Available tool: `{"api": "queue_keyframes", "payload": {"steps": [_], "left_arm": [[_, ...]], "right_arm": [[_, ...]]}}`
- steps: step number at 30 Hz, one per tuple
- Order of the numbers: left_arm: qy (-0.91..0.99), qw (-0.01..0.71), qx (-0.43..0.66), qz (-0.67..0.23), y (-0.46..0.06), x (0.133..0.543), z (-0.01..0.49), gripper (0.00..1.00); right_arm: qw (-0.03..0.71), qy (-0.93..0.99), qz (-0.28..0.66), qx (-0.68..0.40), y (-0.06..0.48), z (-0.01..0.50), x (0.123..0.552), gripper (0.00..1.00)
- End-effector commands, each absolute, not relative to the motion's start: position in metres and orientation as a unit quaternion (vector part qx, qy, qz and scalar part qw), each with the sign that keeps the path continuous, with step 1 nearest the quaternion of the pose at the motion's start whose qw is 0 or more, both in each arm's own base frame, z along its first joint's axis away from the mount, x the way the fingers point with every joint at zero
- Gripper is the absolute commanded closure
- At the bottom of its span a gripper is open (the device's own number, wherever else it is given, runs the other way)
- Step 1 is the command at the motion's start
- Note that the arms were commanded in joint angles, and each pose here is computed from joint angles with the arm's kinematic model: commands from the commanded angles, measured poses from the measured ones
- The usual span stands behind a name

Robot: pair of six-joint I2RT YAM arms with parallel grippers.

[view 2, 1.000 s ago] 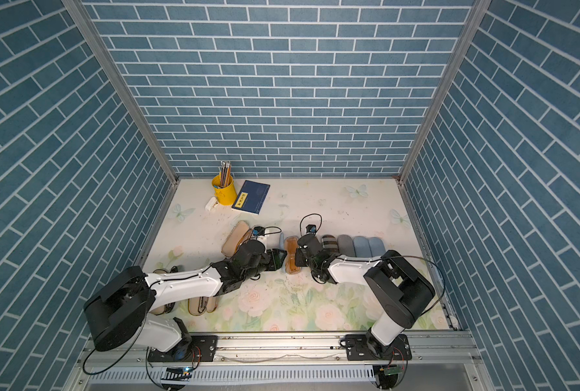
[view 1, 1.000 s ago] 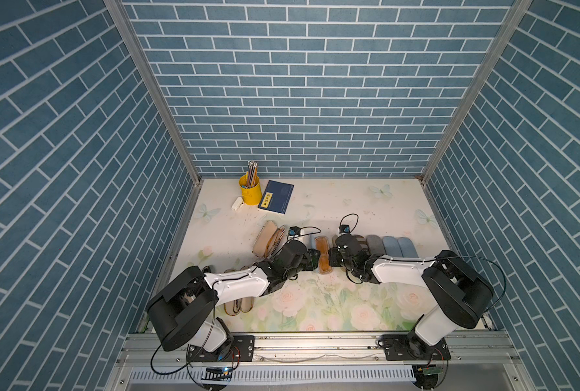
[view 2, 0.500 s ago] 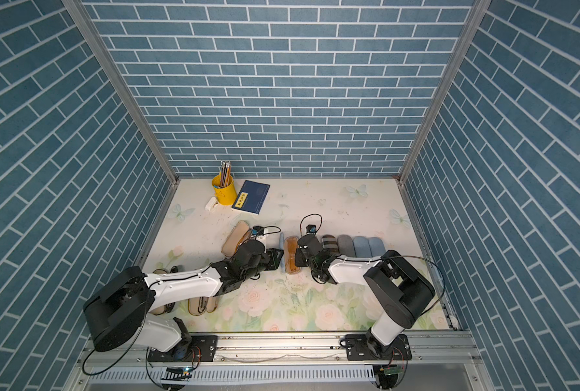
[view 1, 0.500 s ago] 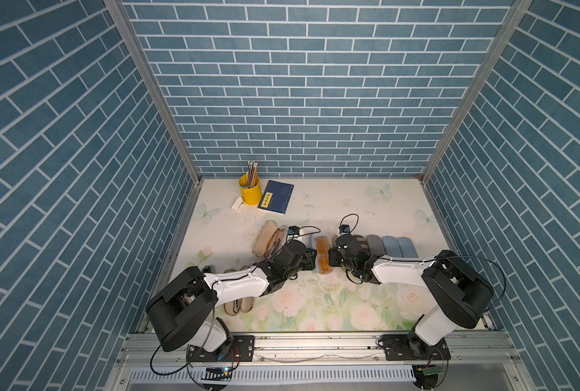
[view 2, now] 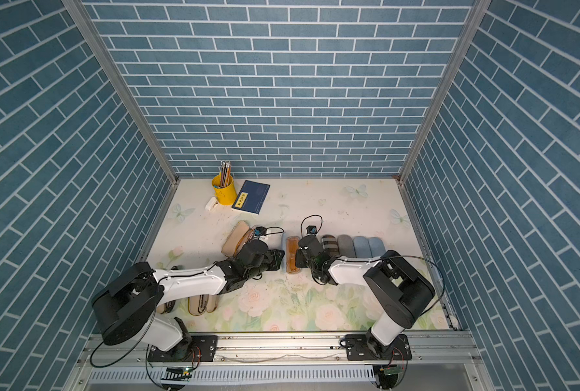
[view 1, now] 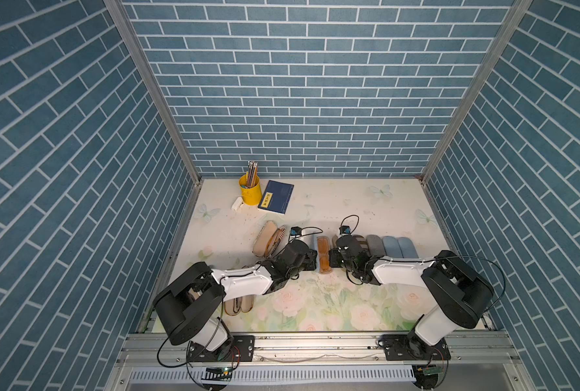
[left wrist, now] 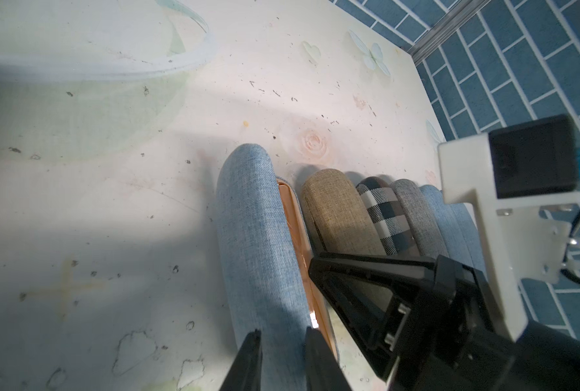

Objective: Close the glasses case
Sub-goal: Close the glasses case at the center of the board.

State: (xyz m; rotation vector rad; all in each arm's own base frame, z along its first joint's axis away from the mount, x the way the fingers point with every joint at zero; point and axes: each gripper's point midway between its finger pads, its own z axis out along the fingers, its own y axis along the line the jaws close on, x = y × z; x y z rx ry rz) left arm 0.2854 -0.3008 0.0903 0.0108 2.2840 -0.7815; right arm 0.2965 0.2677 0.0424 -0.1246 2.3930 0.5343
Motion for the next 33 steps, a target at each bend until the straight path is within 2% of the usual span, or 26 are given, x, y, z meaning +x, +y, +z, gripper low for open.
{"api": "queue_keyframes", "payload": {"steps": [1, 33], "left_arm": [[0.889, 0.353, 0.015, -0.292, -0.304, 0.286, 0.085, 0.74], [0.892, 0.338, 0.033, -0.298, -0.322, 0.283, 0.077, 0.77]], "right_arm": [[0.334, 0.919, 0.203, -0.044, 0.264, 0.037, 0.295, 0.86], [0.335, 0.919, 0.202, -0.046, 0.262, 0.036, 0.295, 0.89]]}}
